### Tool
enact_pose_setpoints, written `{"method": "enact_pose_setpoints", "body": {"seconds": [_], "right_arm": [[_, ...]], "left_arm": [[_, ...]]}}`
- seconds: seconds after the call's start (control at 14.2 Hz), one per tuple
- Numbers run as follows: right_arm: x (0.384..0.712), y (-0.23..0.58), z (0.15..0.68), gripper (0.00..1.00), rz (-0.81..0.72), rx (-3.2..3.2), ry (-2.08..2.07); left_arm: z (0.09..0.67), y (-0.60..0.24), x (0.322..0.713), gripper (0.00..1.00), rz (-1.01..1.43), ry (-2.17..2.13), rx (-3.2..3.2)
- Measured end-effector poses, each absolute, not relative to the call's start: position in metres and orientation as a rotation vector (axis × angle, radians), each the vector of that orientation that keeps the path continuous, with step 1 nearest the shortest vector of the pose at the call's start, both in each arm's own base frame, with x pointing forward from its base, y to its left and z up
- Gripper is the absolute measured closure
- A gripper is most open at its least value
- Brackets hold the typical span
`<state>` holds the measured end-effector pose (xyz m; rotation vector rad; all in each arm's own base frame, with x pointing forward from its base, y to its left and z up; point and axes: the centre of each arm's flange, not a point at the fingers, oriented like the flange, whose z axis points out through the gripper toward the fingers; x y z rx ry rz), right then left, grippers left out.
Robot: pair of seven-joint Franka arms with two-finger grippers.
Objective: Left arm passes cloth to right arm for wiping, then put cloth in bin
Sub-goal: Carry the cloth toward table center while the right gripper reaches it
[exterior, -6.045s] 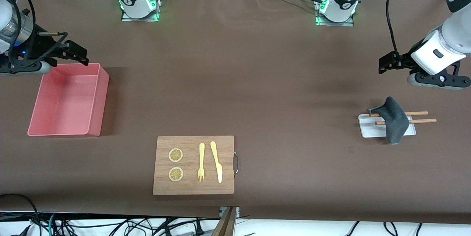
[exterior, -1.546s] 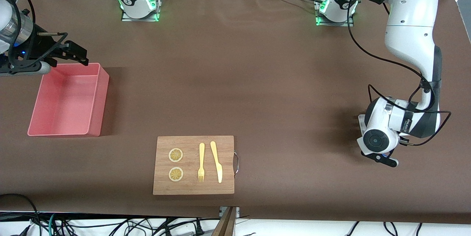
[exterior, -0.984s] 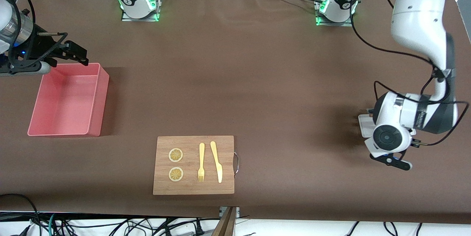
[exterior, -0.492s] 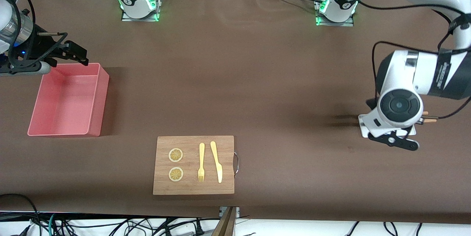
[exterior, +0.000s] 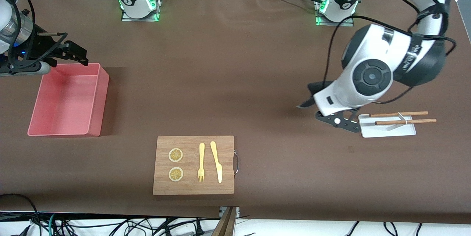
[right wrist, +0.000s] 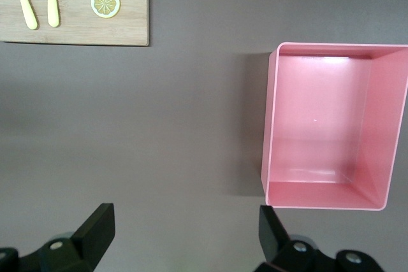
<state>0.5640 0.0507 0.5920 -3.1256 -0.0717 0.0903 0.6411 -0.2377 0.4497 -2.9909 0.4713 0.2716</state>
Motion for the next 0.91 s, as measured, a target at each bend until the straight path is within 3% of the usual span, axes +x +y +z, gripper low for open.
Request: {"method": "enact_pose_setpoints", "body": {"seconds": [0.56,0.91], "right_arm": [[0.575,0.028,0.571,0.00,0.148,-3.125,-0.009],[0.588,0.060,0.524,0.00,0.276,-3.059,-0.407]], "left_arm": [[0.435,-0.367,0.638,0.96,-0.119,0.312,-3.300],[0.439,-0.414,0.615,0.97,0.073,0.138,-3.575]]}}
